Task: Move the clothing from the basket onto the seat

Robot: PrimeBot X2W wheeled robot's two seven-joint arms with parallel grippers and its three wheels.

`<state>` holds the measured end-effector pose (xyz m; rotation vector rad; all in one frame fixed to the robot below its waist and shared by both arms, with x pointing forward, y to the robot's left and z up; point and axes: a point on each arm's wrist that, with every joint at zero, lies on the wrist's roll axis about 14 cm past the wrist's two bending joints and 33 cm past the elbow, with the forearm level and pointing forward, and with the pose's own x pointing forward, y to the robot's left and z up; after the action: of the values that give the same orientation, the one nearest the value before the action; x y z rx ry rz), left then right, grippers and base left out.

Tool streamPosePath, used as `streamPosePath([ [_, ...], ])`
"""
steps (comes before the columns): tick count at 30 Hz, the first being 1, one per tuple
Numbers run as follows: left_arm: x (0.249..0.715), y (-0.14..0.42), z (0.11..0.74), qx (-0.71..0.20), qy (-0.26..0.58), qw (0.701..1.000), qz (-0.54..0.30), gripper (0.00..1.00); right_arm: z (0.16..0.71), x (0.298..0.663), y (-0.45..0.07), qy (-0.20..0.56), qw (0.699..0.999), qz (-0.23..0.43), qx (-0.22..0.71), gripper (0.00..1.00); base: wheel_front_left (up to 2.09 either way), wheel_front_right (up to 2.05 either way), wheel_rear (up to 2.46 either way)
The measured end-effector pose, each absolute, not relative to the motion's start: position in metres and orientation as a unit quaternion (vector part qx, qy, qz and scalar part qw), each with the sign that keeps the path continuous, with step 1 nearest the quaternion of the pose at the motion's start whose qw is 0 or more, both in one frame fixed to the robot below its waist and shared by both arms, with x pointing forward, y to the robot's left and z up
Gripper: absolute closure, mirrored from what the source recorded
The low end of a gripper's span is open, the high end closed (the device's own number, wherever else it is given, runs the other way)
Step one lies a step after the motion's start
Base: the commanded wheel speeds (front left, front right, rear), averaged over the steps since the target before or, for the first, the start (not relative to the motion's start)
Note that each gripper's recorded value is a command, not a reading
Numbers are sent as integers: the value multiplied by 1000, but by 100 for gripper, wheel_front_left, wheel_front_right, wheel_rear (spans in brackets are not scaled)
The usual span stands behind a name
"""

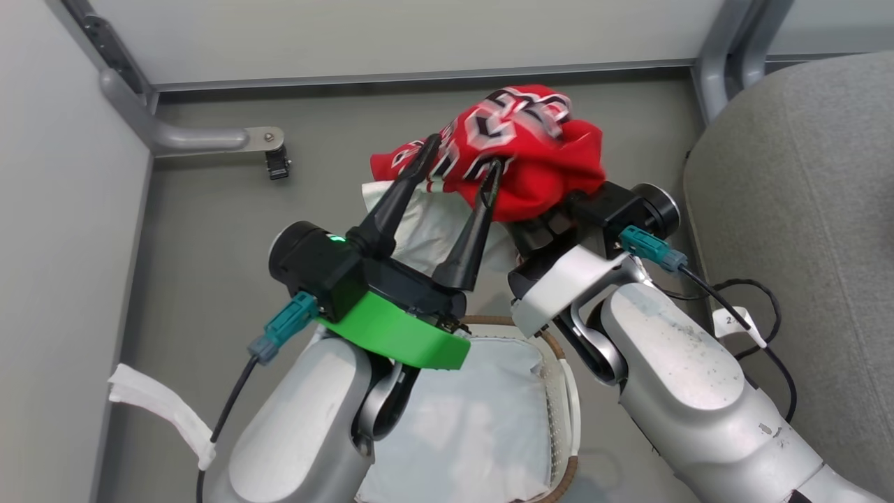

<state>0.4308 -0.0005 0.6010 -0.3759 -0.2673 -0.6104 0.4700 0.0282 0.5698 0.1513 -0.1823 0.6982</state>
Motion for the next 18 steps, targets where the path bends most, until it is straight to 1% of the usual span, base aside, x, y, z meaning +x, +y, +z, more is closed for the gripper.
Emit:
streamPosePath([
  [9,442,-8,587,-169,-121,932,-297,0,573,468,-24,-105,954,273,62,100,0,0,0],
  [18,443,-46,565,-173,-91,921,-337,0,575,451,-104,-116,978,168,34,100,0,0,0],
])
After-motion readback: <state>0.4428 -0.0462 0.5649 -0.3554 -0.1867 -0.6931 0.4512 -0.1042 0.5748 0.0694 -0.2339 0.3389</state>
